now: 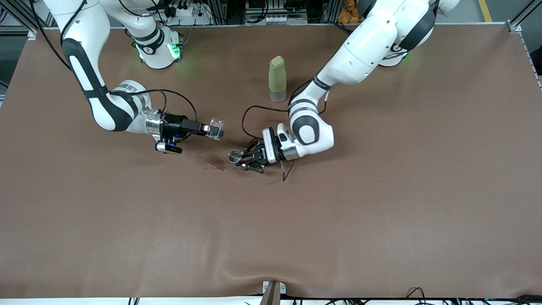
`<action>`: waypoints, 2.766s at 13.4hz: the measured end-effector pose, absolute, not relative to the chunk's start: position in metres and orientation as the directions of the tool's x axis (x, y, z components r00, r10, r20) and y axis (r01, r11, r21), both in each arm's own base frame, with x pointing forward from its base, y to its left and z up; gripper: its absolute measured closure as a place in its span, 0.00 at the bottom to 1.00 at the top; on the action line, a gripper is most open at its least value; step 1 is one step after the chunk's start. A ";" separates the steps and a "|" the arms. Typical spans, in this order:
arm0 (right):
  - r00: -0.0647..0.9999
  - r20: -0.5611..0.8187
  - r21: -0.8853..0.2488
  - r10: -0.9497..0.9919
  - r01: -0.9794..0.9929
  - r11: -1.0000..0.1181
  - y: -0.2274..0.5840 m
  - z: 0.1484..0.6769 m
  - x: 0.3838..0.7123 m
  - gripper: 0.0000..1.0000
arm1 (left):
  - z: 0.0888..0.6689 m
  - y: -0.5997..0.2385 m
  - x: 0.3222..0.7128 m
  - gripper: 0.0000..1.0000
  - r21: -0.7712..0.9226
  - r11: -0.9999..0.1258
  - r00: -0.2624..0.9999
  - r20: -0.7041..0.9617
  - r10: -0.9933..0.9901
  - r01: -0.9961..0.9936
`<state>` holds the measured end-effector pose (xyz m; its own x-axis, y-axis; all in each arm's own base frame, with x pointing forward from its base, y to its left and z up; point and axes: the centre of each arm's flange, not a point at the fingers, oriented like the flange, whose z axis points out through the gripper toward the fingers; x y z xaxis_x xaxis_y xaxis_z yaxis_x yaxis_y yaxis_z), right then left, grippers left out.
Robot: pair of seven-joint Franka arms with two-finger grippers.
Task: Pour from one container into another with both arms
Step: 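Tilt the glass cup upright and move both grippers apart, then lower the glass cup and jigger back onto the table with both grippers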
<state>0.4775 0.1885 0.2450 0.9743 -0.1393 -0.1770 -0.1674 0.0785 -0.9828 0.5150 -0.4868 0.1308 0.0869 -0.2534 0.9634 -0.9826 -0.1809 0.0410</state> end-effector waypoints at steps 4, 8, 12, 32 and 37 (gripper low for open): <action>0.999 0.024 -0.998 -0.026 0.022 -0.061 0.133 0.282 0.524 0.50 | 0.131 -0.460 0.520 0.79 0.044 -0.160 0.084 0.964 -0.252 -0.986; 0.959 0.268 -0.955 0.091 0.277 -0.110 0.057 0.302 0.552 0.50 | 0.136 -0.413 0.534 0.79 0.030 -0.128 0.062 0.966 -0.252 -0.991; 0.841 0.502 -0.834 0.203 0.532 -0.143 -0.002 0.279 0.561 0.50 | 0.153 -0.334 0.555 0.79 0.003 -0.073 0.022 0.968 -0.251 -0.997; 0.196 0.955 -0.192 0.224 0.981 -0.040 -0.209 0.125 0.525 0.50 | 0.174 0.072 0.590 0.79 0.070 -0.040 0.078 0.955 -0.285 -0.997; 0.150 0.968 -0.135 0.201 0.987 -0.089 -0.246 0.105 0.507 0.50 | 0.171 0.097 0.578 0.79 0.005 -0.006 0.007 0.964 -0.267 -1.000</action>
<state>0.5075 -0.2457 0.1054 0.1504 0.2011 0.9680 0.9868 -0.0893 -0.1348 0.5780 0.0970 0.1711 0.0066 -0.2669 0.9637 -1.0000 -0.0055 0.0053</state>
